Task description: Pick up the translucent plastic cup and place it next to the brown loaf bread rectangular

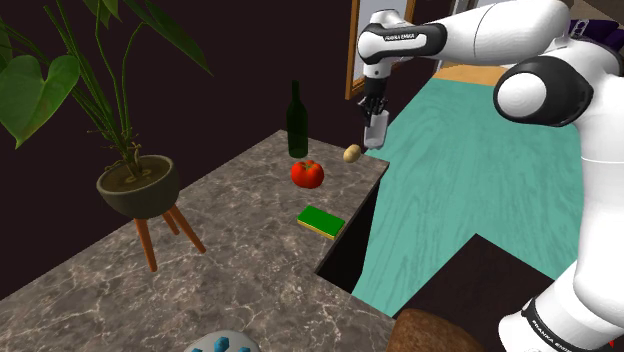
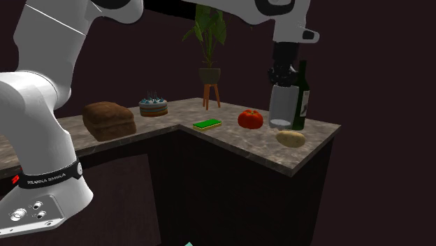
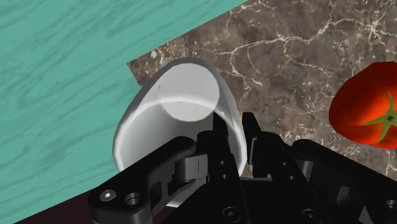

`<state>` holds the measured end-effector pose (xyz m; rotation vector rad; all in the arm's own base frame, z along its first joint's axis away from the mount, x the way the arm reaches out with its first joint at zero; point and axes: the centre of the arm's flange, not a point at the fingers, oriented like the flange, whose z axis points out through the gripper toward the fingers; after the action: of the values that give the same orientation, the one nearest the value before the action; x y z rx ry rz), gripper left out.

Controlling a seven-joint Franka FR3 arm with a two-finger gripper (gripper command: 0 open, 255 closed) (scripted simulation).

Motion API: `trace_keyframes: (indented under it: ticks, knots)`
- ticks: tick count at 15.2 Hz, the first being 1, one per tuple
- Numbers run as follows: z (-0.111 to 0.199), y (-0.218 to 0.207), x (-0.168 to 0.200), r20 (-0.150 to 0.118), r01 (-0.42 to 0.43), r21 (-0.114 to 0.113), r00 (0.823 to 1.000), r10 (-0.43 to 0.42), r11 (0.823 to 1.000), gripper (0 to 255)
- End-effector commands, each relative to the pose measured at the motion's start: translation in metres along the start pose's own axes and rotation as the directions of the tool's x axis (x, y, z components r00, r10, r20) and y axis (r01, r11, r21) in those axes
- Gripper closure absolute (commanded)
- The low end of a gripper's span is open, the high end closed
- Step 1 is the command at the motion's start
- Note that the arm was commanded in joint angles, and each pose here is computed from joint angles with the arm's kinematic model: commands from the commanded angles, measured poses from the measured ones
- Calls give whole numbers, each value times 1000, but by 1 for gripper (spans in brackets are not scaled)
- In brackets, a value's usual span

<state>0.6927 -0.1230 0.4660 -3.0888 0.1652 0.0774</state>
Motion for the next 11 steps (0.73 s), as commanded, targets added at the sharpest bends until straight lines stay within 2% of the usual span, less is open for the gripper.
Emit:
trace_keyframes:
  ticks: [1, 11]
  knots:
    - [-11, 0, -1, 0, 0, 0, 1000, 0, 1000, 255]
    - [-64, -3, -4, 0, 0, 0, 1000, 0, 1000, 255]
